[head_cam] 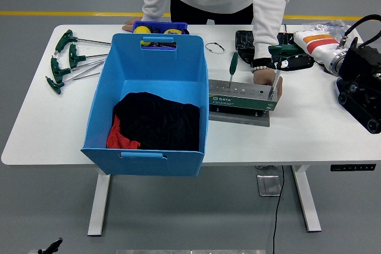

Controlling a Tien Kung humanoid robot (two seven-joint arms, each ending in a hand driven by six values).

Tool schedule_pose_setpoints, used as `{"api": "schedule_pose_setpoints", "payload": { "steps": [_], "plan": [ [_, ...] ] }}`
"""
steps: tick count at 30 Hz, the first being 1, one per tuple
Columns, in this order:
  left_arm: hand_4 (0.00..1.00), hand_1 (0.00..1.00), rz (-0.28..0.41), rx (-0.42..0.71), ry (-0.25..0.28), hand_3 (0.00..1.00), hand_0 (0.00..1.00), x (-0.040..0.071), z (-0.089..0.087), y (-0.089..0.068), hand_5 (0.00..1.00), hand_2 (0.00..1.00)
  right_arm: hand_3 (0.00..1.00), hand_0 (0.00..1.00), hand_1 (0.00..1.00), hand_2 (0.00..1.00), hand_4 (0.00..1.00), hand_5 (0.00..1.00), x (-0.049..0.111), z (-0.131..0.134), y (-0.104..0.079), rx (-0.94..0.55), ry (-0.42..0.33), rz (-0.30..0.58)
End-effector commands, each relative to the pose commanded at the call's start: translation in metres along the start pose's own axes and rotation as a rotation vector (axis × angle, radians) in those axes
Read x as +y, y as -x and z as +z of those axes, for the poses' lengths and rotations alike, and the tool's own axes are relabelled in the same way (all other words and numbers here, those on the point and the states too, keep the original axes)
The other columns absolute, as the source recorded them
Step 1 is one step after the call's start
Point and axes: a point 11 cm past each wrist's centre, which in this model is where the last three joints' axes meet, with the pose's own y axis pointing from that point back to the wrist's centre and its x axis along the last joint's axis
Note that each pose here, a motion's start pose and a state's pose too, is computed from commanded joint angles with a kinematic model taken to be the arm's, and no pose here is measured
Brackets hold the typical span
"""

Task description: Lift tool from toolbox,place it in box,lift tool from toolbox,place it in box

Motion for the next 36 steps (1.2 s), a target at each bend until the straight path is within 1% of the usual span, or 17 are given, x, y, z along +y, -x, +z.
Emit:
{"api": "schedule_pose_setpoints", "payload": {
  "steps": [1, 2, 7, 8, 13, 14, 19, 20, 30, 31, 32, 36],
  "plan": [
    [0.711, 0.79, 0.0, 0.0, 0.0, 0.701, 0.75, 0.0, 0.0, 0.0, 0.636, 0.79, 0.141, 0.072, 0.086, 0.124, 0.998, 0.862, 0.0, 0.001, 0.0, 0.001, 0.007, 0.004],
    [0.711, 0.789, -0.001, 0.001, 0.0, 0.703, 0.75, 0.0, 0.0, 0.0, 0.636, 0.79, 0.097, 0.051, 0.043, 0.078, 0.998, 0.768, 0.0, 0.001, -0.001, 0.008, 0.012, 0.008],
    [0.711, 0.789, -0.002, 0.004, 0.001, 0.703, 0.75, 0.0, 0.0, 0.0, 0.636, 0.79, 0.097, 0.051, 0.043, 0.078, 0.998, 0.768, 0.001, 0.002, -0.006, 0.021, 0.017, 0.021],
    [0.711, 0.788, -0.002, 0.003, 0.001, 0.702, 0.749, 0.0, 0.0, 0.0, 0.635, 0.787, 0.052, 0.019, 0.002, 0.022, 0.998, 0.731, 0.001, 0.002, -0.007, 0.021, 0.017, 0.025],
    [0.711, 0.788, 0.0, 0.005, -0.002, 0.702, 0.749, 0.0, -0.002, -0.001, 0.635, 0.787, 0.052, 0.019, 0.002, 0.022, 0.998, 0.731, 0.002, 0.003, -0.011, 0.029, 0.013, 0.041],
    [0.712, 0.788, 0.001, 0.006, -0.002, 0.701, 0.749, 0.0, -0.003, -0.001, 0.637, 0.785, 0.018, 0.002, 0.002, 0.002, 0.998, 0.717, 0.002, 0.003, -0.011, 0.032, 0.011, 0.044],
    [0.712, 0.788, 0.003, 0.006, -0.007, 0.701, 0.749, 0.0, -0.006, -0.002, 0.637, 0.785, 0.018, 0.002, 0.002, 0.002, 0.998, 0.717, 0.002, 0.002, -0.017, 0.043, 0.002, 0.064],
    [0.711, 0.785, 0.003, 0.005, -0.008, 0.701, 0.747, 0.0, -0.006, -0.002, 0.636, 0.785, 0.002, 0.002, 0.002, 0.002, 0.998, 0.717, 0.002, 0.002, -0.018, 0.045, 0.003, 0.066],
    [0.711, 0.784, 0.004, 0.006, -0.012, 0.7, 0.748, 0.0, -0.008, -0.002, 0.635, 0.784, 0.002, 0.002, 0.002, 0.002, 0.981, 0.714, 0.004, 0.009, -0.022, 0.051, 0.024, 0.06],
    [0.711, 0.784, 0.004, 0.007, -0.012, 0.7, 0.748, 0.0, -0.009, -0.002, 0.635, 0.784, 0.002, 0.002, 0.002, 0.002, 0.981, 0.714, 0.004, 0.009, -0.024, 0.053, 0.025, 0.06],
    [0.71, 0.783, 0.005, 0.008, -0.012, 0.699, 0.748, 0.0, -0.009, -0.002, 0.634, 0.782, 0.002, 0.002, 0.002, 0.002, 0.942, 0.734, 0.005, 0.01, -0.026, 0.054, 0.025, 0.061],
    [0.71, 0.783, 0.007, 0.008, -0.015, 0.699, 0.748, 0.0, -0.011, -0.003, 0.634, 0.782, 0.002, 0.002, 0.002, 0.002, 0.942, 0.734, 0.006, 0.011, -0.035, 0.052, 0.024, 0.072]
  ]
}}
